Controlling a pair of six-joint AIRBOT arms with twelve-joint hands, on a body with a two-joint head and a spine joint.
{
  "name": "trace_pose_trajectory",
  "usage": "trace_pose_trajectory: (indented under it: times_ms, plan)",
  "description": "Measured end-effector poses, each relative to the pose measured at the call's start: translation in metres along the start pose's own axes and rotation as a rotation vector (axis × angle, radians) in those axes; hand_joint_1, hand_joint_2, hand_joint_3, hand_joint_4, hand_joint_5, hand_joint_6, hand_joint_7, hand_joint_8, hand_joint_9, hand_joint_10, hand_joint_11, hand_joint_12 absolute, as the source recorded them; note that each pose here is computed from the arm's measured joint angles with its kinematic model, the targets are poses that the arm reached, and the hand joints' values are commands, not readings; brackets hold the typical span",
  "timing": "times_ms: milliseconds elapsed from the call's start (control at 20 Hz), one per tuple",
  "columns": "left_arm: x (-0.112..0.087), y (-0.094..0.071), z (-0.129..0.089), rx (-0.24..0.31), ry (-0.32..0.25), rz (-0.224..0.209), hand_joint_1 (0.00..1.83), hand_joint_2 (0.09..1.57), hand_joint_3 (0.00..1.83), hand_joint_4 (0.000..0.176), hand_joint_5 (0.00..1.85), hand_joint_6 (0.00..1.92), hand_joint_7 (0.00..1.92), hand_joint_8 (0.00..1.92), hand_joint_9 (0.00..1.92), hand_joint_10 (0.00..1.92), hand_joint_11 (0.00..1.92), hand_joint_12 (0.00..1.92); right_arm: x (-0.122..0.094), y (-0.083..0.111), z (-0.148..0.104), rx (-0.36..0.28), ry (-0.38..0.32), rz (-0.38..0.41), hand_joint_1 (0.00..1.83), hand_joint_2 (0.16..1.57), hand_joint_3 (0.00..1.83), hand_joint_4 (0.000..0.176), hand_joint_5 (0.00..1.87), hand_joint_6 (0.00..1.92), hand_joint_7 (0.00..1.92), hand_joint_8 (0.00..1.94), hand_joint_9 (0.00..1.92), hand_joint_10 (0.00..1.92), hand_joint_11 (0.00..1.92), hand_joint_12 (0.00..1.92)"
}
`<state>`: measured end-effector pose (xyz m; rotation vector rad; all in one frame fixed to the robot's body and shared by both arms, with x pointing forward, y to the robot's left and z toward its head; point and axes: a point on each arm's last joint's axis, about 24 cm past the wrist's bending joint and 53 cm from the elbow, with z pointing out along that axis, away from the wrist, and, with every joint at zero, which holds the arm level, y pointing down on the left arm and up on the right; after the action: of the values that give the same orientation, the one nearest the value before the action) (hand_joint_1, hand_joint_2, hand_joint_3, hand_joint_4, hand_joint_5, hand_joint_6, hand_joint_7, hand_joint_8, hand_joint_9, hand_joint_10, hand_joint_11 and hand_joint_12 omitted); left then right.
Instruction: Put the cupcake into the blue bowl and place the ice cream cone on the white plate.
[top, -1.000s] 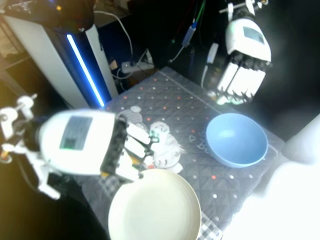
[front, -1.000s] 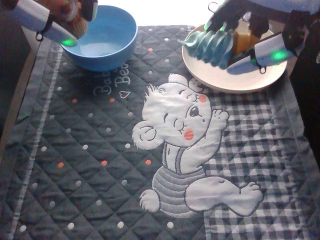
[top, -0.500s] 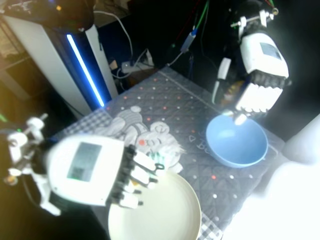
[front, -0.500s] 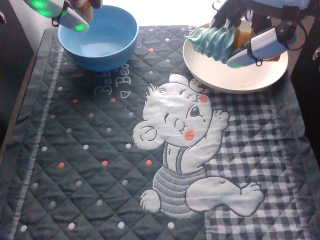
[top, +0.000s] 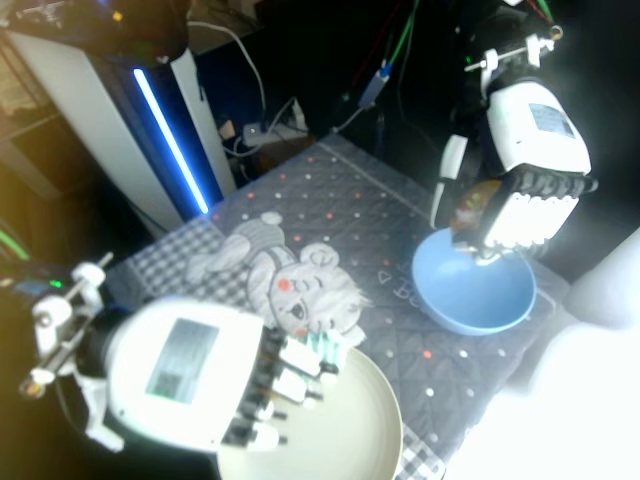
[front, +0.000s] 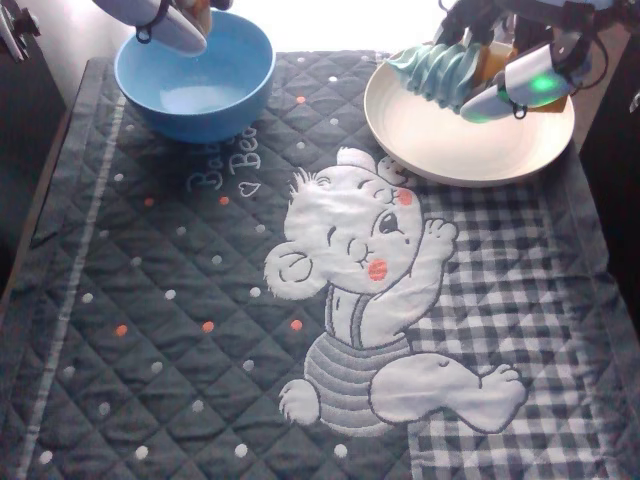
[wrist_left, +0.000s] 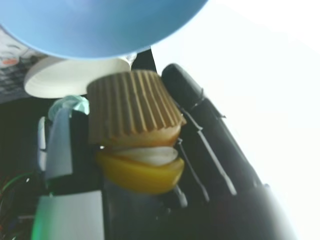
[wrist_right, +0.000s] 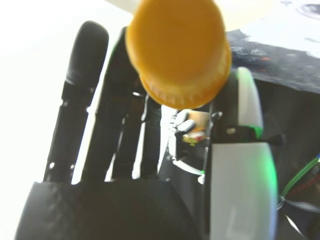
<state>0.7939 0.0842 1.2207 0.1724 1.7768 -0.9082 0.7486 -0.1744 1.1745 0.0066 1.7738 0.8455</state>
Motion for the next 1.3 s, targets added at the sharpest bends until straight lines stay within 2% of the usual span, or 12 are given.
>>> trace_pose_trajectory:
  times_ms: [200,450,500,550,600,650,700,750,800,850,1000,1300]
  plan:
    - [0.002,0.003,0.004,-0.019,0.003,0.024,1.40,1.04,0.00,0.000,1.02,0.83,1.17,0.56,1.11,0.94,0.97,0.79,-0.003,-0.002,0.000,0.009,-0.011,-0.004,1.28,1.07,0.00,0.000,0.97,0.84,1.18,0.81,1.47,0.00,1.11,0.98]
    - [0.009,0.002,0.015,-0.029,0.010,0.025,1.39,1.06,0.00,0.000,1.03,0.85,1.10,0.69,1.02,1.05,0.85,0.87,-0.001,-0.003,0.002,0.012,-0.009,-0.002,1.27,1.08,0.00,0.000,0.96,0.87,1.16,0.84,1.46,0.00,1.05,1.04]
    - [0.011,0.002,0.015,-0.030,0.013,0.024,1.37,1.12,0.01,0.000,0.96,1.04,0.88,0.99,0.93,1.16,0.73,0.91,-0.002,-0.004,0.003,0.014,-0.010,-0.003,1.37,1.06,0.00,0.000,0.90,0.92,1.14,0.70,1.26,0.68,0.98,0.96]
    - [0.013,0.004,0.015,-0.033,0.017,0.023,1.35,1.18,0.00,0.000,0.89,1.20,0.73,1.17,0.83,1.27,0.66,0.94,-0.002,-0.005,0.003,0.017,-0.010,-0.001,1.38,1.09,0.00,0.000,0.83,1.02,1.10,0.78,1.09,0.99,0.82,0.95]
    - [0.013,0.005,0.014,-0.036,0.017,0.024,1.20,1.14,0.00,0.000,0.93,1.06,0.71,0.52,0.76,0.61,0.57,0.94,-0.002,-0.006,0.003,0.019,-0.011,0.003,1.37,1.08,0.01,0.000,0.75,0.41,1.04,0.91,0.91,0.55,0.64,1.01]
    - [0.014,0.008,0.014,-0.043,0.017,0.024,1.16,1.14,0.01,0.000,0.90,1.10,0.68,0.17,0.68,0.24,0.49,0.82,-0.002,-0.006,0.004,0.020,-0.011,0.003,1.17,1.04,0.00,0.000,0.69,0.12,0.81,0.35,0.73,0.23,0.33,1.00]
    - [0.014,0.009,0.014,-0.047,0.017,0.026,1.28,1.05,0.00,0.000,0.77,0.48,0.65,0.05,0.65,0.09,0.46,0.72,-0.003,-0.006,0.004,0.021,-0.012,0.004,1.12,1.02,0.00,0.000,0.64,0.03,0.73,0.11,0.69,0.10,0.27,1.01]
    - [0.015,0.010,0.014,-0.051,0.018,0.025,1.25,1.02,0.00,0.000,0.77,0.17,0.59,0.01,0.55,0.02,0.28,0.69,-0.003,-0.005,0.004,0.020,-0.014,0.008,1.10,1.01,0.00,0.000,0.53,0.00,0.62,0.02,0.62,0.03,0.22,0.93]
    - [0.016,0.010,0.014,-0.050,0.019,0.026,1.20,1.01,0.00,0.000,0.75,0.05,0.53,0.00,0.46,0.00,0.08,0.75,-0.005,-0.004,0.004,0.017,-0.018,0.008,1.09,0.98,0.00,0.018,0.44,0.00,0.51,0.00,0.53,0.00,0.17,0.89]
    - [0.018,0.011,0.014,-0.052,0.025,0.025,1.18,1.00,0.00,0.000,0.73,0.02,0.50,0.00,0.40,0.00,0.01,0.71,-0.006,-0.004,0.004,0.013,-0.022,0.011,1.08,0.97,0.00,0.038,0.39,0.00,0.47,0.00,0.51,0.00,0.17,0.84]
    - [0.020,0.012,0.014,-0.053,0.028,0.025,1.18,0.97,0.00,0.000,0.71,0.00,0.47,0.00,0.40,0.01,0.00,0.76,-0.006,-0.004,0.004,0.014,-0.022,0.010,1.05,0.89,0.00,0.153,0.23,0.00,0.34,0.00,0.43,0.00,0.18,0.66]
    - [0.022,0.011,0.014,-0.044,0.031,0.007,1.22,0.93,0.00,0.000,0.71,0.00,0.52,0.00,0.47,0.01,0.05,0.86,-0.003,-0.001,0.005,0.008,-0.016,0.012,1.00,0.88,0.00,0.152,0.22,0.00,0.38,0.01,0.44,0.01,0.17,0.64]
